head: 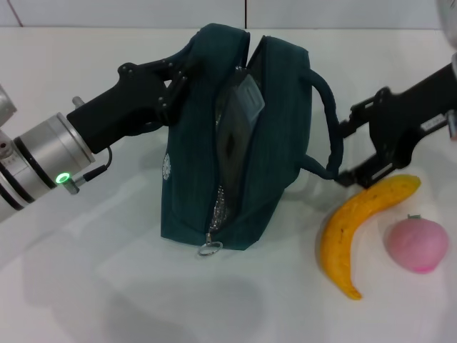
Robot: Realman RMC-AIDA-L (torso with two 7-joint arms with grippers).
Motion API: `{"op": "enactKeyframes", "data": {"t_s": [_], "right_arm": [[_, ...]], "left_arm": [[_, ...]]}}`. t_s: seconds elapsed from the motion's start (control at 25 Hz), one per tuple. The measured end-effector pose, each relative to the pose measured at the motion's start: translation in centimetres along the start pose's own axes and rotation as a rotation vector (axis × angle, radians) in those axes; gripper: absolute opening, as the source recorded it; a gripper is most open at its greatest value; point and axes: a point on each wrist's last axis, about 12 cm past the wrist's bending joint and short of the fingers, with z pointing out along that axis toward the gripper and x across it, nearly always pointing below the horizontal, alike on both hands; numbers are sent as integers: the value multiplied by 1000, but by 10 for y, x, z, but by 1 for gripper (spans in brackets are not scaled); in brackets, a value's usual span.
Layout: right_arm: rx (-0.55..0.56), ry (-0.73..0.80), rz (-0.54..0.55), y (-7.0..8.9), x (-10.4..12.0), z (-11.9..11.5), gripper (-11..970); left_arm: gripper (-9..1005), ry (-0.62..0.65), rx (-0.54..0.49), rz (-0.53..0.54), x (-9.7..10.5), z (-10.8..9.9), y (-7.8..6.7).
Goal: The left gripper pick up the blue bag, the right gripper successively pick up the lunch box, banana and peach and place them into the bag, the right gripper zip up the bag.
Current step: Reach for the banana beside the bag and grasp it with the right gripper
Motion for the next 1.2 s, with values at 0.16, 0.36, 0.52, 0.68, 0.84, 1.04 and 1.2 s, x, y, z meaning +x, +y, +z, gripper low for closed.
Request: {"op": "enactKeyframes", "data": {"t_s": [0.16,0.36,0.52,0.68,0.84,1.04,1.2], "right_arm": [[-24,49,-47,5,0,10,843],[-42,112,-80,8,-1,20,843],[-46,138,-93,10,-1,25,844],[-40,173,-97,10,2,28,844],[-47,209,-103,11,4,37,844],[-52,267,-107,12,7,51,844],[-48,288,-106,12,10,57,844]], "left_arm": [[46,1,-3,-10,1,-1,0],[46,-5,-8,-15,1,-1,0],[46,-5,-10,-19,1,-1,0],[47,-5,-8,-15,1,0,0],[47,-6,-7,-13,1,0,0],[47,-6,-2,-8,0,1,0],[47,-3,-1,-5,0,1,1]]}}
